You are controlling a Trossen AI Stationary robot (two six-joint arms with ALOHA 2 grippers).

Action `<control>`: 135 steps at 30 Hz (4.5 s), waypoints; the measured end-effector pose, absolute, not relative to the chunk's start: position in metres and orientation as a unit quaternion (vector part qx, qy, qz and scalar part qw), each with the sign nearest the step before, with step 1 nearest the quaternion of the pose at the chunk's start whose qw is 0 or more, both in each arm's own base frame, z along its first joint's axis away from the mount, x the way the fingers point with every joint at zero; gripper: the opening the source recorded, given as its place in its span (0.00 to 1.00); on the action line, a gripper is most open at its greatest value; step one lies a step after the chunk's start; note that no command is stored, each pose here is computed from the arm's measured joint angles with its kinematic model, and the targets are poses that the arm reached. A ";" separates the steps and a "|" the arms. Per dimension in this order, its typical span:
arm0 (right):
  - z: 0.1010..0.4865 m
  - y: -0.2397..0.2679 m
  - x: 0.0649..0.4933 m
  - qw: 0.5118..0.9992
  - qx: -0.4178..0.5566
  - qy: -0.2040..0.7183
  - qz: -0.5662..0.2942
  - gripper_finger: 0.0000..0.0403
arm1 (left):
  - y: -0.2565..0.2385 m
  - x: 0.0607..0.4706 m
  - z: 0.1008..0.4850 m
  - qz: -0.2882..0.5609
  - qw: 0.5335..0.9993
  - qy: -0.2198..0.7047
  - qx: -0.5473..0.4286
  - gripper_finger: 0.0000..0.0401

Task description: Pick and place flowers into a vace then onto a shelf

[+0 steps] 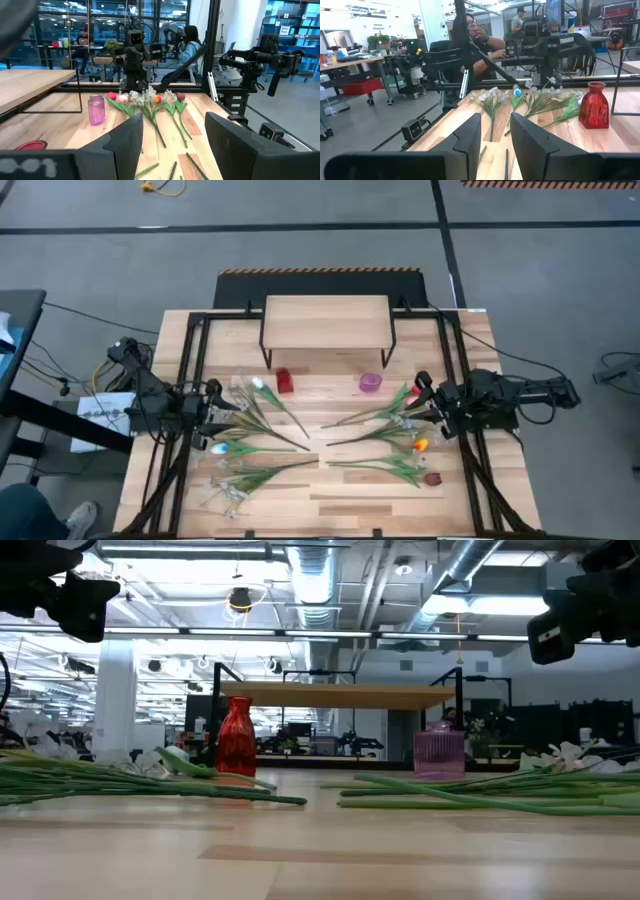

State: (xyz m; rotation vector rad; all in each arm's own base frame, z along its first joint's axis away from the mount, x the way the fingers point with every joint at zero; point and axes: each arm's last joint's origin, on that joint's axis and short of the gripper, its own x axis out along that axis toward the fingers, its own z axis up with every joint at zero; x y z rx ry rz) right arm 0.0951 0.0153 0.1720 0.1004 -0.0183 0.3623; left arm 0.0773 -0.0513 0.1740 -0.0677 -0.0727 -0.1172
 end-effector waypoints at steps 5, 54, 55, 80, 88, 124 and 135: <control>0.172 0.015 0.095 0.982 0.050 -0.009 0.180 0.24 | -0.051 0.077 0.174 -0.059 0.997 -0.036 -0.034 0.51; 0.172 0.015 0.095 0.982 0.050 -0.009 0.180 0.24 | -0.051 0.077 0.174 -0.059 0.997 -0.036 -0.034 0.51; 0.172 0.015 0.095 0.982 0.050 -0.009 0.180 0.24 | -0.051 0.077 0.174 -0.059 0.997 -0.036 -0.034 0.51; 0.189 0.015 0.093 0.978 -0.003 -0.105 0.178 0.24 | -0.051 0.077 0.174 -0.059 0.997 -0.036 -0.034 0.51; 0.215 0.013 0.083 0.950 0.092 -0.230 0.189 0.24 | -0.051 0.077 0.174 -0.058 0.998 -0.038 -0.012 0.51; 0.277 0.017 0.203 0.988 -0.071 0.135 0.027 0.33 | -0.051 0.077 0.181 -0.056 0.996 -0.067 -0.034 0.51; 0.292 0.042 0.251 0.976 -0.083 0.202 0.022 0.34 | -0.051 0.077 0.181 -0.059 0.995 -0.067 -0.050 0.51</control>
